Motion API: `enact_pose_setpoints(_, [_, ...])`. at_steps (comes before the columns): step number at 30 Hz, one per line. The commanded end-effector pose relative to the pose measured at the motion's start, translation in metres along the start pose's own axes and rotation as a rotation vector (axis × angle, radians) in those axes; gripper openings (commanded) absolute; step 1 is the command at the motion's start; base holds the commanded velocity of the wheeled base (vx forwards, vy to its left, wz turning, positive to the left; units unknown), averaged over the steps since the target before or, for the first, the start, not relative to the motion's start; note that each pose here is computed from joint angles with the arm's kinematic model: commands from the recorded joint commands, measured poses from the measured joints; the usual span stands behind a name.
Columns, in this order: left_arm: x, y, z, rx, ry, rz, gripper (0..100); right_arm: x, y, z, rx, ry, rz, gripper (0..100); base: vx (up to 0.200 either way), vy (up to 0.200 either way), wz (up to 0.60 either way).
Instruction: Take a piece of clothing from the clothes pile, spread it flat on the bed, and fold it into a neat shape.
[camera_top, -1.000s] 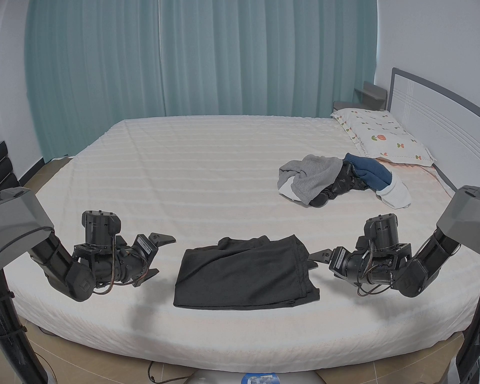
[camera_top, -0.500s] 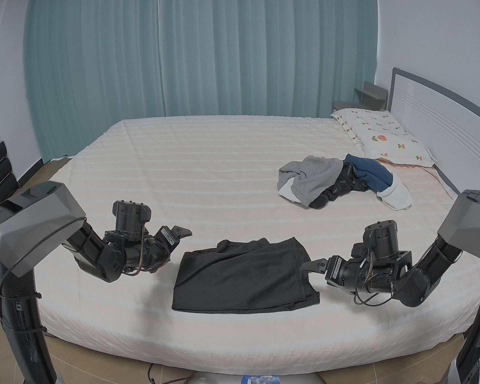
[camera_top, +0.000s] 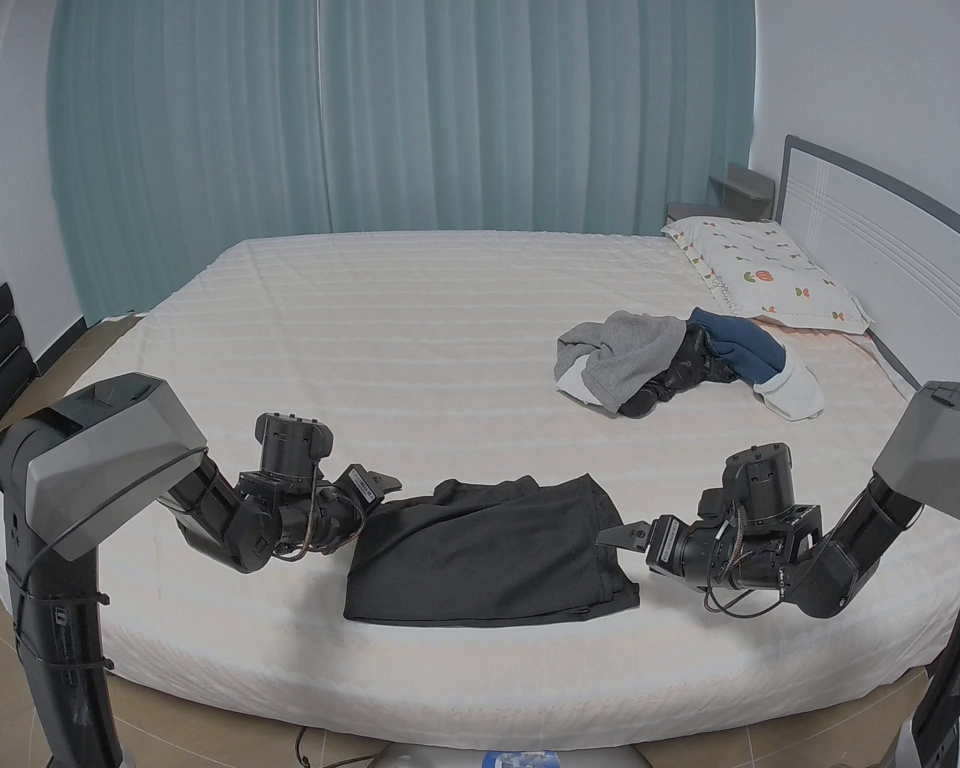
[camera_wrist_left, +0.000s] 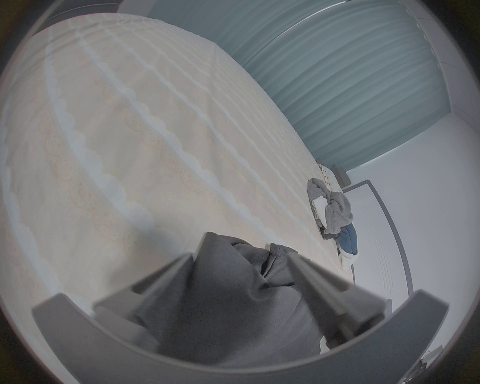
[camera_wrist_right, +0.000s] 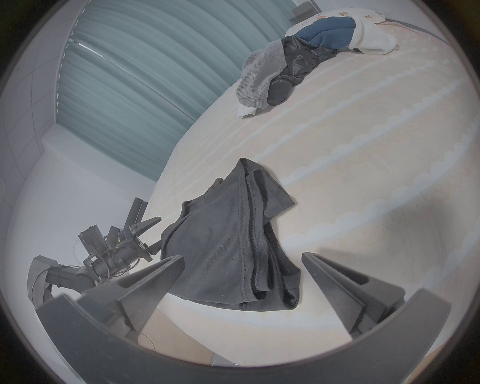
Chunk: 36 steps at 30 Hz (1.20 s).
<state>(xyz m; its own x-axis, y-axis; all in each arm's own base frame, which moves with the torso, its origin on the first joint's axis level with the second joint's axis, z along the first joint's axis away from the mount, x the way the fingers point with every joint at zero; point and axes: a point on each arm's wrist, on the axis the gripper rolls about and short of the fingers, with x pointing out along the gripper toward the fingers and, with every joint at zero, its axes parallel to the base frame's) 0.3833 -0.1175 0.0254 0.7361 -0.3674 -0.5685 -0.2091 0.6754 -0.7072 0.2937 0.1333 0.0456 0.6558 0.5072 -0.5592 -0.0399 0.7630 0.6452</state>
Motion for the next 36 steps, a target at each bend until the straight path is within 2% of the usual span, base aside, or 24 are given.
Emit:
enact_pose_setpoints(1, [0.002,0.002,0.001,-0.006,-0.003,0.006,0,0.0,0.0,-0.001,-0.001,0.008,0.004,100,0.0,0.0,0.0])
enact_pose_setpoints(5, [0.001,0.005,0.003,-0.011,-0.016,0.02,0,0.002,0.002,-0.001,-0.01,0.017,0.033,100,0.0,0.0,0.0])
enact_pose_setpoints(11, [-0.001,0.008,0.003,-0.018,-0.054,0.058,0,0.003,0.007,-0.006,-0.105,0.007,0.088,100,0.0,0.0,0.0])
enact_pose_setpoints(14, [-0.001,0.008,0.003,-0.02,-0.053,0.059,0,0.007,0.005,-0.014,-0.117,0.04,0.096,100,0.0,0.0,0.0])
enact_pose_setpoints(25, [0.0,0.009,0.003,-0.024,-0.052,0.061,0,0.02,-0.002,-0.028,-0.177,0.063,0.095,100,0.0,0.0,0.0])
enact_pose_setpoints(26, [0.0,0.008,0.003,-0.023,-0.053,0.06,0,0.021,-0.002,-0.028,-0.178,0.065,0.093,0,0.0,0.0,0.0])
enact_pose_setpoints(34, [-0.001,0.009,0.004,-0.025,-0.054,0.063,0,0.018,-0.016,-0.038,-0.276,0.101,0.047,0,0.0,0.0,0.0])
enact_pose_setpoints(36, [0.0,0.009,0.003,-0.024,-0.053,0.062,0,0.018,-0.016,-0.037,-0.277,0.099,0.047,0,0.0,0.0,0.0])
